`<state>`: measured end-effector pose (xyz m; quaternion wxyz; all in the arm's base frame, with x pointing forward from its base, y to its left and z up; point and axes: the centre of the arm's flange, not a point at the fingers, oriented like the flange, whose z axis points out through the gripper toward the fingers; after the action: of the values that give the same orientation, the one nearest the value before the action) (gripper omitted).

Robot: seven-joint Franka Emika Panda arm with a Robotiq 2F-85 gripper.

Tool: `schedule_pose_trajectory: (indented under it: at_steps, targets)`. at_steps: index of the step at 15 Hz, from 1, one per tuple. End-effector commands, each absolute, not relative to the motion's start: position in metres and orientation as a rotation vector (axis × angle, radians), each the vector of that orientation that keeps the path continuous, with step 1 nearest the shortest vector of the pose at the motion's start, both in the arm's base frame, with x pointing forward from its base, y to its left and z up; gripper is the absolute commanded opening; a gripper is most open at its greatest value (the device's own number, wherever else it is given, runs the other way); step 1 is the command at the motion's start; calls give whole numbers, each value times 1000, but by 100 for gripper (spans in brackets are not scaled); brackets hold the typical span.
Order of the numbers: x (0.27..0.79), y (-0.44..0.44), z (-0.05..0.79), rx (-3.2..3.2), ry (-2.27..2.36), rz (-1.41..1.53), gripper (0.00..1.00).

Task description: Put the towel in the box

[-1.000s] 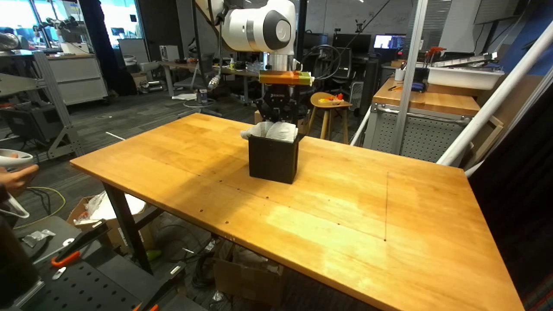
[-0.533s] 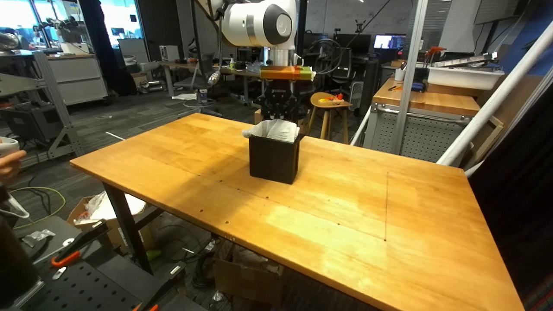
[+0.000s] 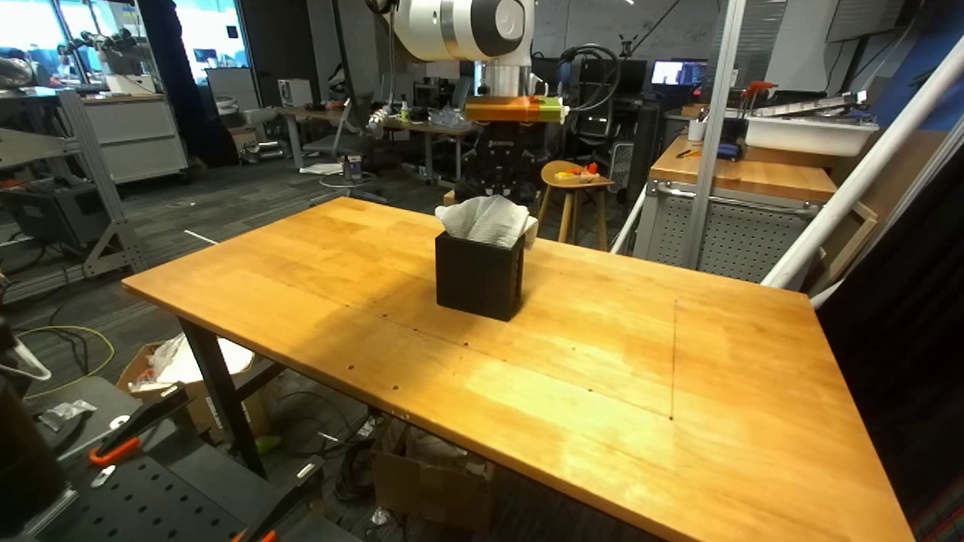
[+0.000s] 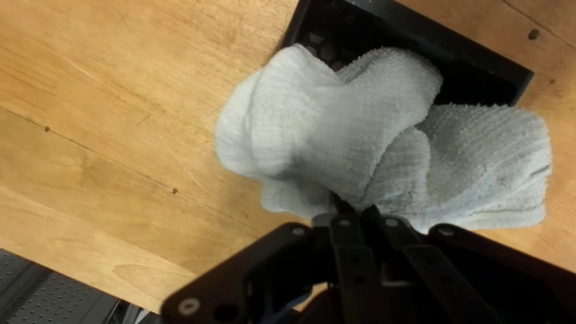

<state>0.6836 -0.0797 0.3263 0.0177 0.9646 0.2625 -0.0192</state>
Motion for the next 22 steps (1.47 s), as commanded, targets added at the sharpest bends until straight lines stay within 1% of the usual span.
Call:
schedule_pose_trajectory:
  at_steps: [1, 7, 11, 22]
  targets:
    - [658, -91, 340, 3026, 739, -16, 3]
    - [618, -72, 336, 3078, 706, -18, 3]
    - [602, -60, 326, 3092, 707, -15, 3]
    - [595, -62, 303, 3103, 674, -38, 3]
